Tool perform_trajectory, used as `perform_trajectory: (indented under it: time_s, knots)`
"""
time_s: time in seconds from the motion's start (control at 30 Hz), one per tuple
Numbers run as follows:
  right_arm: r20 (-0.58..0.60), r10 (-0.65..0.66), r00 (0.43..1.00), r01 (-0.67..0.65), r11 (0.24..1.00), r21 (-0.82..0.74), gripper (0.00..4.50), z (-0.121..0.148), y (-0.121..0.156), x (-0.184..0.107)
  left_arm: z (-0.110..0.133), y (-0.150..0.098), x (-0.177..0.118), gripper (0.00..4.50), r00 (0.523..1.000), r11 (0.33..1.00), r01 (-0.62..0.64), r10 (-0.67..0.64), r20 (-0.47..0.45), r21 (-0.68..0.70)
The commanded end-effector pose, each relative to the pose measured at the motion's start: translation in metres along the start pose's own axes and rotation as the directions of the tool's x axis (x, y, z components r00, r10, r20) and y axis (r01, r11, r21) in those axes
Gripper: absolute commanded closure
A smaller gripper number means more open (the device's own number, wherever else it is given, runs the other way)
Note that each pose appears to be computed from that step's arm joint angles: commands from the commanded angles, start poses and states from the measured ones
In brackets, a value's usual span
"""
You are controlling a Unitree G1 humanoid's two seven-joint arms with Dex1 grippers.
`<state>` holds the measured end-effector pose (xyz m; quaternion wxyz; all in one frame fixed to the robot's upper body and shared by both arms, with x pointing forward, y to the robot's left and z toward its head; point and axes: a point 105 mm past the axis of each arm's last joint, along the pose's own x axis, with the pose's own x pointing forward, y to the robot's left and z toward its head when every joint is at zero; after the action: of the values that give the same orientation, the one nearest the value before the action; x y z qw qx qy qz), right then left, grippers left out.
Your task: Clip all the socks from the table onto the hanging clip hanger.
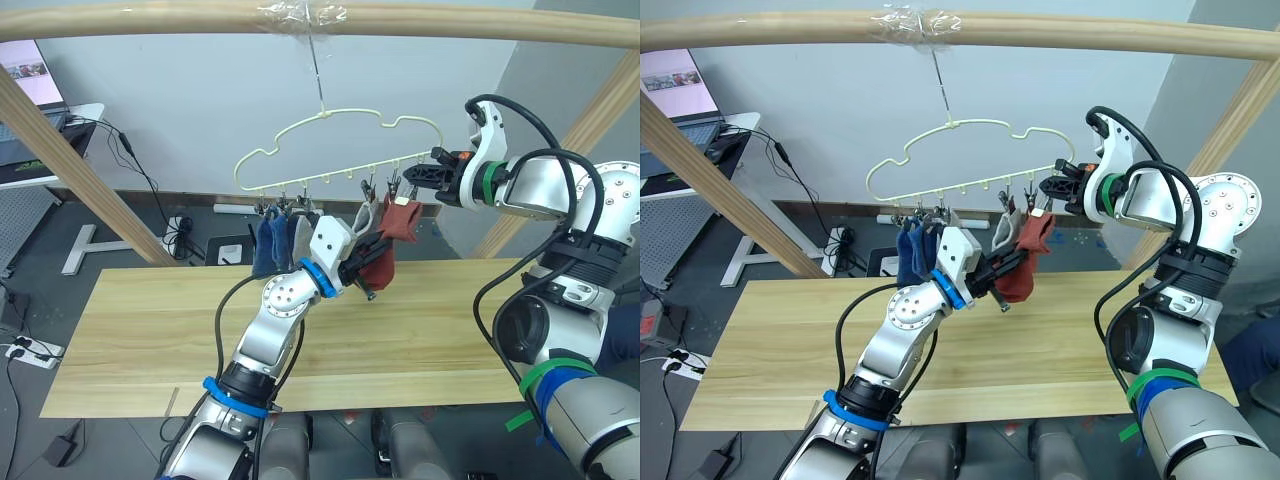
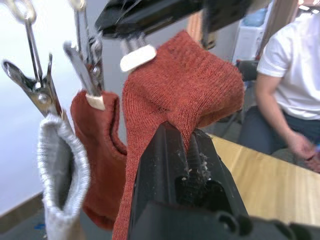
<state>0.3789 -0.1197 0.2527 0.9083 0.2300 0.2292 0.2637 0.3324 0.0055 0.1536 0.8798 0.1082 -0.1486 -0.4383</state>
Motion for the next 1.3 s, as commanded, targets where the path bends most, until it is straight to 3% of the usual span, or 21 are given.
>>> perform_trajectory:
  time_s: [0.03,0.37,0.47,0.63,0.73,0.83,0.9,0.93,1.1,1.3]
  knots:
    - [0.024,0.006,1.000,-0.006,1.000,-0.009,4.50,0.006,0.003,-0.007,0.010,0.003,0.006,4.49,1.000,0.999,-0.012,0.011,0.028,0.036]
    - [0.016,0.017,1.000,-0.017,1.000,0.007,4.50,0.005,0.006,-0.009,0.017,0.008,0.012,4.49,0.997,0.998,-0.059,0.057,0.054,0.030]
    - [0.021,0.027,0.999,-0.027,0.999,0.018,3.72,0.006,0.007,-0.010,0.018,0.007,0.012,4.50,0.997,0.998,-0.050,0.048,0.054,0.025]
    - [0.043,0.043,0.998,-0.044,0.999,0.027,2.00,0.013,0.008,-0.014,0.023,-0.003,0.013,4.50,0.997,1.000,0.008,-0.006,0.082,-0.025]
    - [0.069,0.063,0.996,-0.065,0.998,0.021,0.99,0.019,0.008,-0.022,0.030,-0.008,0.016,4.50,0.994,0.992,0.021,-0.007,0.109,-0.122]
    - [0.113,0.057,0.992,-0.055,0.998,-0.017,0.01,0.028,0.003,-0.037,0.021,-0.011,0.019,4.50,0.998,0.973,0.021,-0.006,0.067,-0.230]
    - [0.140,0.053,0.989,-0.042,0.996,-0.082,0.01,0.030,0.002,-0.046,0.010,-0.014,0.018,4.50,1.000,0.960,0.017,-0.009,0.030,-0.279]
    - [0.144,0.051,0.988,-0.035,0.993,-0.112,0.00,0.029,0.002,-0.048,0.006,-0.014,0.017,3.98,1.000,0.955,0.012,-0.006,0.019,-0.296]
    - [0.165,0.037,0.986,0.005,0.969,-0.246,0.00,0.008,-0.003,-0.052,-0.026,-0.019,0.005,2.68,0.996,0.925,-0.011,-0.024,-0.089,-0.379]
    - [0.118,-0.054,0.992,0.103,0.883,-0.457,0.00,-0.048,-0.040,-0.054,-0.067,-0.019,-0.032,0.94,0.968,0.939,-0.017,-0.070,-0.239,-0.343]
